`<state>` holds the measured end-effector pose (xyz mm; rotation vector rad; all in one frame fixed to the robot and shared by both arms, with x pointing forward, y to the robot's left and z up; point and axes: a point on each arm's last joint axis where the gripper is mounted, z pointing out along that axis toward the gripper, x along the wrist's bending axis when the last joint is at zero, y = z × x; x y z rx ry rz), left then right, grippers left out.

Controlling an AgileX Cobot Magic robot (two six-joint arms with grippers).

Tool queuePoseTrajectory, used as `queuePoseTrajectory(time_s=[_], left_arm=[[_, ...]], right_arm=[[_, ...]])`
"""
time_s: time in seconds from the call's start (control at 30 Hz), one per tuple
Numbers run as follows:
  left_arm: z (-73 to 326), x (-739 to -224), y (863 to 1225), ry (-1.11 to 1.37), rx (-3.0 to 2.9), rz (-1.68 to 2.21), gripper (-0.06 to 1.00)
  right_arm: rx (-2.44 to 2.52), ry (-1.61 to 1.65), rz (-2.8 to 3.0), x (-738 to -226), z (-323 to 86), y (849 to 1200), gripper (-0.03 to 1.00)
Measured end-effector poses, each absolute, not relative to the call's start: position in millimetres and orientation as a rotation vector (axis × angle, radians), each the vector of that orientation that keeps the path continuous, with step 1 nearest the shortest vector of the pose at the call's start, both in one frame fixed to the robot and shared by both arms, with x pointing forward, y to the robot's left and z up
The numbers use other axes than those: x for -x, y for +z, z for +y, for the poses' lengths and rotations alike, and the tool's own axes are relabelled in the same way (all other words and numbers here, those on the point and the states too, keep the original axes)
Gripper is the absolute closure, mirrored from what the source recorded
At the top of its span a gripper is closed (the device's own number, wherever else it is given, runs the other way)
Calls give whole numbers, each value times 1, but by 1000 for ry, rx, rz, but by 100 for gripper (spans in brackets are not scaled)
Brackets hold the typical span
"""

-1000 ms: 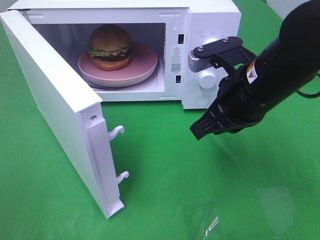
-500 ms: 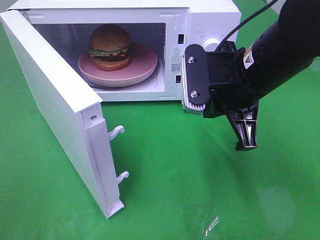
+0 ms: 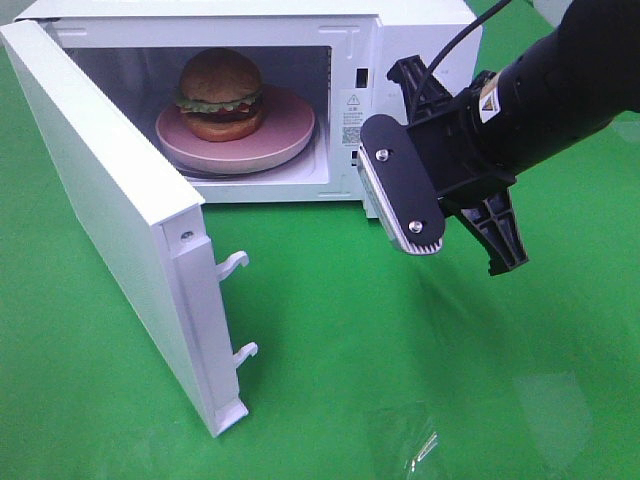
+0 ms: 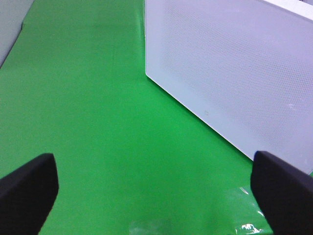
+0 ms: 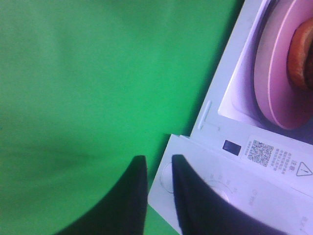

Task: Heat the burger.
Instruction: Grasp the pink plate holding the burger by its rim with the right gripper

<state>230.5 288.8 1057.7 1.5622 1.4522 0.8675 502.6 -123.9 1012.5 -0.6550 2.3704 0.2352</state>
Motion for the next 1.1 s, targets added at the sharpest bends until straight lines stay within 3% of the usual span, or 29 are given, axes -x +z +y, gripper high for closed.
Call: queuePoseTrajectory(time_s=[0.07, 0.1, 0.13, 0.23, 0.27, 0.3, 0.37, 0.67, 1.1], left_arm=[[289, -231, 1058, 867, -1562, 1452, -5], [289, -231, 1058, 867, -1562, 1452, -5], [289, -231, 1058, 867, -1562, 1452, -5], [289, -231, 1058, 867, -1562, 1452, -5], [289, -231, 1058, 867, -1562, 1452, -5], [289, -231, 1058, 867, -1562, 1452, -5], [289, -231, 1058, 867, -1562, 1452, -5], [289, -231, 1058, 867, -1562, 1452, -5], [289, -231, 1058, 867, -1562, 1452, -5]], right_arm=[[544, 279, 2376, -504, -123, 1014, 53], [544, 279, 2376, -504, -123, 1014, 53], [472, 297, 2390, -505, -124, 1014, 39], [439, 305, 2395, -505, -124, 1014, 31], [394, 314, 2399, -506, -124, 1015, 19], [394, 314, 2399, -506, -124, 1015, 19], [371, 312, 2390, -507, -125, 1016, 3], [335, 318, 2368, -523, -116, 1019, 2], [393, 321, 2337, -566, -61, 996, 4]])
